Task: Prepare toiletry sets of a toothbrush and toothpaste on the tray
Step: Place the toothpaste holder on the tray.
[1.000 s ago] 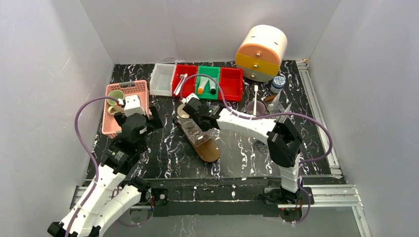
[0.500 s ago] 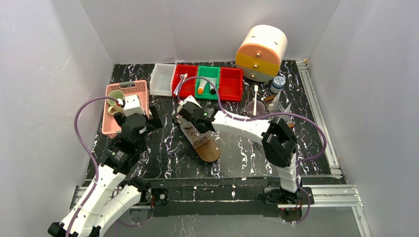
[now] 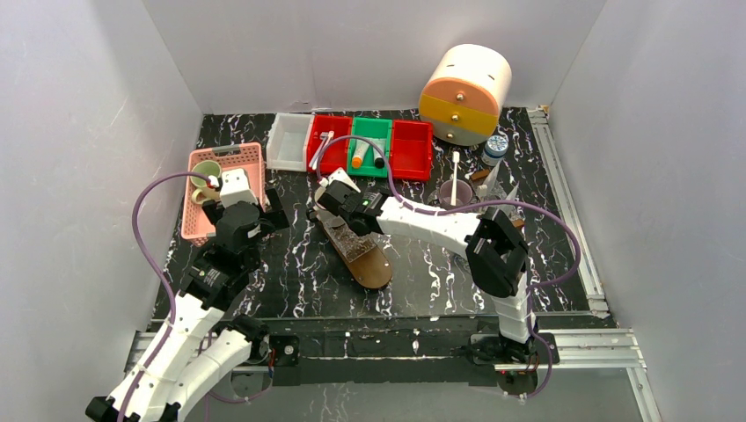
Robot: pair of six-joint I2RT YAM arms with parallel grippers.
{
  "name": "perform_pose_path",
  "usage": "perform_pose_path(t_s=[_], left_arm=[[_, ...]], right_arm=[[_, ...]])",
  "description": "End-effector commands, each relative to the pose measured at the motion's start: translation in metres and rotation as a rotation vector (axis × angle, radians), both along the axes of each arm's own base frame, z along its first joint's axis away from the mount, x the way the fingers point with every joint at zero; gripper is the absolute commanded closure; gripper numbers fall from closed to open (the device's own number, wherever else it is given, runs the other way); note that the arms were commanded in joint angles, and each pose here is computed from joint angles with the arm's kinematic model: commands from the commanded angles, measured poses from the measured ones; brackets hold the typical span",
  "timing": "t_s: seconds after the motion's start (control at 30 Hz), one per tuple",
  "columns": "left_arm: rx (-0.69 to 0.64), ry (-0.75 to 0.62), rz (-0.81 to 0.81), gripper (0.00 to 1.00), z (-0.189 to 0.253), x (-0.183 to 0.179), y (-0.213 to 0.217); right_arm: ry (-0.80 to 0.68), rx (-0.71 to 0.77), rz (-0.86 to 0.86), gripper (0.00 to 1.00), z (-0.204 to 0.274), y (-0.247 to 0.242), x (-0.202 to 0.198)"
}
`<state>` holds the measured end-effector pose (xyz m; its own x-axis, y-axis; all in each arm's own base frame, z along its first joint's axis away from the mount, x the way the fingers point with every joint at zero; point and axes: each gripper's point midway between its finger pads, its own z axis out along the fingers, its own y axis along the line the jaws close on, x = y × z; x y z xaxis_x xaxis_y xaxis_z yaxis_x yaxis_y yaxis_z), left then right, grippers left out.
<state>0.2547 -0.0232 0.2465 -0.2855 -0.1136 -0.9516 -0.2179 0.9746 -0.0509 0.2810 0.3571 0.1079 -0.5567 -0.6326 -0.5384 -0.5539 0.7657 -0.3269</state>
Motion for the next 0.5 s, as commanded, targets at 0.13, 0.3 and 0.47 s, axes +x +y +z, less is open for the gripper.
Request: perform_pose_path(t_s=[0.13,0.3,0.47], left_arm=[[-0.003,0.011,0.01,0.02,-0.004,-0.001,0.0026],[-0.003,0.015,0.01,0.02,-0.0051,-0.0005,0.0026],[-0.005,0.015,0.008,0.02,-0.005,-0.0003,0.0023]], right_arm=[[-0.038,0.062,-0.001,0.71,0.0163,0.0154,0.0069],[-0.017,0.077,0.002,0.72,0.0135,0.0194,0.0042],[-0.011,0.092,-0.001,0.73,0.0154,0.0218,0.0032]])
